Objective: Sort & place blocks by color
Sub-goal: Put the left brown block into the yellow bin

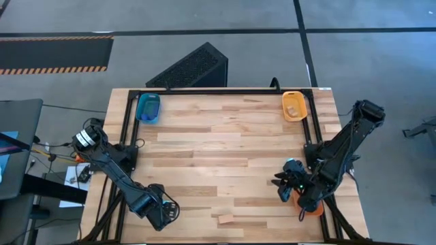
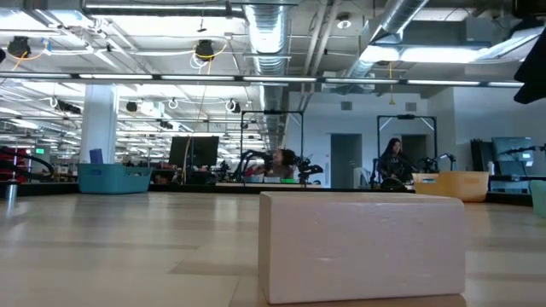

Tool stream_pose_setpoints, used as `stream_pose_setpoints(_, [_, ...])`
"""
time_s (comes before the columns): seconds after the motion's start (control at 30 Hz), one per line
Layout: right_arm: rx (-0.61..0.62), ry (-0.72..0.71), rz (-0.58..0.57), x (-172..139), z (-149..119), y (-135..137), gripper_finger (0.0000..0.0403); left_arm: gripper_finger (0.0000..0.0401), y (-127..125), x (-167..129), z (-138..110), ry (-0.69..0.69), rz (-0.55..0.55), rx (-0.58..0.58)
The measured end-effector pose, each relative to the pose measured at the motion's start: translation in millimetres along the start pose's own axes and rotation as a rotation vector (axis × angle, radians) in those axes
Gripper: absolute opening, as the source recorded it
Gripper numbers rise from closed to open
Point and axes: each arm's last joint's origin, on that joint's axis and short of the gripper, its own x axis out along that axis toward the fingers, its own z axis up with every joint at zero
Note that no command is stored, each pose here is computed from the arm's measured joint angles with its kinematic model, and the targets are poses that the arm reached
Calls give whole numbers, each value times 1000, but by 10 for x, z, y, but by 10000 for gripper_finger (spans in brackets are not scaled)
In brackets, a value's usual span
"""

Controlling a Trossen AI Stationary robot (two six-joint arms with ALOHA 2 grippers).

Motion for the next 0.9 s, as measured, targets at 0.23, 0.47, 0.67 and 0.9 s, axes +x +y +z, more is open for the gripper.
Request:
stream_pose_setpoints(0.23, [1, 0, 1, 0, 0, 1, 171, 265, -61, 18, -15, 19, -51, 0])
stream_pose_setpoints(0.47, [6, 0, 5, 1, 1, 6, 171, 265, -173, 290, -97, 87, -33, 6])
stream_pose_setpoints(0.67, [-1, 0, 5, 1, 1, 6, 171, 262, -188, 304, -84, 86, -23, 6])
stream_pose_setpoints(0.9, [-2, 1, 4, 1, 1, 6, 171, 200, -184, 305, -63, 71, -13, 47])
